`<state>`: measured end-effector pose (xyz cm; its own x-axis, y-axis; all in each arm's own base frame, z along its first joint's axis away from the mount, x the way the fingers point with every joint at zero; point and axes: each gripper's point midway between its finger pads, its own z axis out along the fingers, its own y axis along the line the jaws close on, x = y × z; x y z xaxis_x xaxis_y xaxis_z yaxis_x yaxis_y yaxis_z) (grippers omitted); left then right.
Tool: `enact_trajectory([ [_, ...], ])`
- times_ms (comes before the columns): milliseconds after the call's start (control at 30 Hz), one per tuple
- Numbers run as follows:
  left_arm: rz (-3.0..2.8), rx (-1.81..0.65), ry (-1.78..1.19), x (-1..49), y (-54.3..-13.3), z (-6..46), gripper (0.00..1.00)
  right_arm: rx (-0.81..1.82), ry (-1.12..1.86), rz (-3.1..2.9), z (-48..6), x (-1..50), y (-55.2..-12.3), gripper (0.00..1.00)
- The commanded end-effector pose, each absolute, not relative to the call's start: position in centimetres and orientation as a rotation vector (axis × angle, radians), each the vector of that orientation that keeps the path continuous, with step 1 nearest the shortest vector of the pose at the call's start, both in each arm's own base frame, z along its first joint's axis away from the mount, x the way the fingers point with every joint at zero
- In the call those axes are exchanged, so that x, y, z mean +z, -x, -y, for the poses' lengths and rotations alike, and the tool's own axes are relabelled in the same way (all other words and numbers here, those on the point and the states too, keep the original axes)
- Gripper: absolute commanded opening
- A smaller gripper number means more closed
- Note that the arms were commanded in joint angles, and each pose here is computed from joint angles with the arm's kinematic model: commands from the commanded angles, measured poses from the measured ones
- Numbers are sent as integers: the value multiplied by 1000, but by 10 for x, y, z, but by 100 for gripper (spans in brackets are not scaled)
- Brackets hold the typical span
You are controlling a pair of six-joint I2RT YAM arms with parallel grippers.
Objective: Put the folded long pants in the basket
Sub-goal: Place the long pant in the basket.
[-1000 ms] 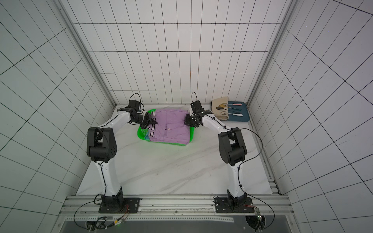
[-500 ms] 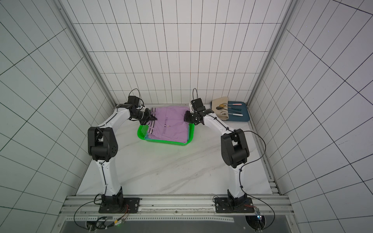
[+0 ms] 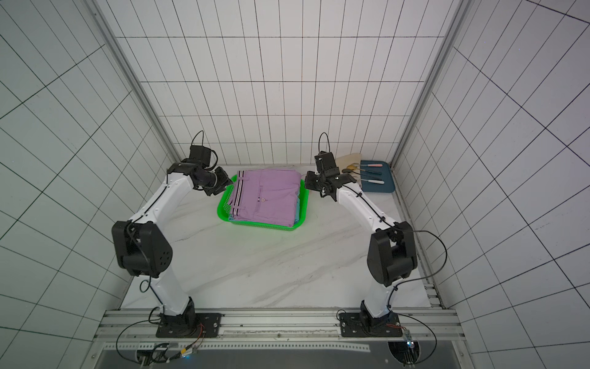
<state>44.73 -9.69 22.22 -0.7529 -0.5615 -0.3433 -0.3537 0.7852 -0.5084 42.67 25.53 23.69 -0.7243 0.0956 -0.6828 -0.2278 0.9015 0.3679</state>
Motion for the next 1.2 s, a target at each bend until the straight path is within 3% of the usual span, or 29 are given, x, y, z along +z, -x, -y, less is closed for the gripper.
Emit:
enact_trajectory([
  [0, -2457, -509, 644, 229, -418, 119, 8, 529, 214, -2285, -282, 244, -388, 31],
  [33, -2455, -564, 642, 223, -413, 127, 0, 535, 241, -2286, -290, 241, -380, 30],
  [133, -2488, -709, 696, 191, -405, 142, 0, 615, 259, -2350, -309, 208, -367, 26],
  [367, -2656, -723, 843, 90, -400, 144, 0, 632, 173, -2616, -319, 95, -354, 14],
  [500, -2623, -822, 880, 83, -405, 143, 0, 642, 107, -2584, -313, 112, -359, 14],
  [700, -2425, -822, 802, 173, -426, 134, 0, 509, 68, -2309, -291, 214, -392, 23],
  [800, -2370, -805, 782, 197, -444, 129, 0, 439, 102, -2200, -291, 241, -418, 29],
  [967, -2393, -881, 692, 184, -494, 148, 0, 371, 123, -2228, -298, 211, -474, 31],
  [1167, -2527, -825, 753, 100, -536, 141, 0, 350, 82, -2388, -300, 122, -508, 32],
])
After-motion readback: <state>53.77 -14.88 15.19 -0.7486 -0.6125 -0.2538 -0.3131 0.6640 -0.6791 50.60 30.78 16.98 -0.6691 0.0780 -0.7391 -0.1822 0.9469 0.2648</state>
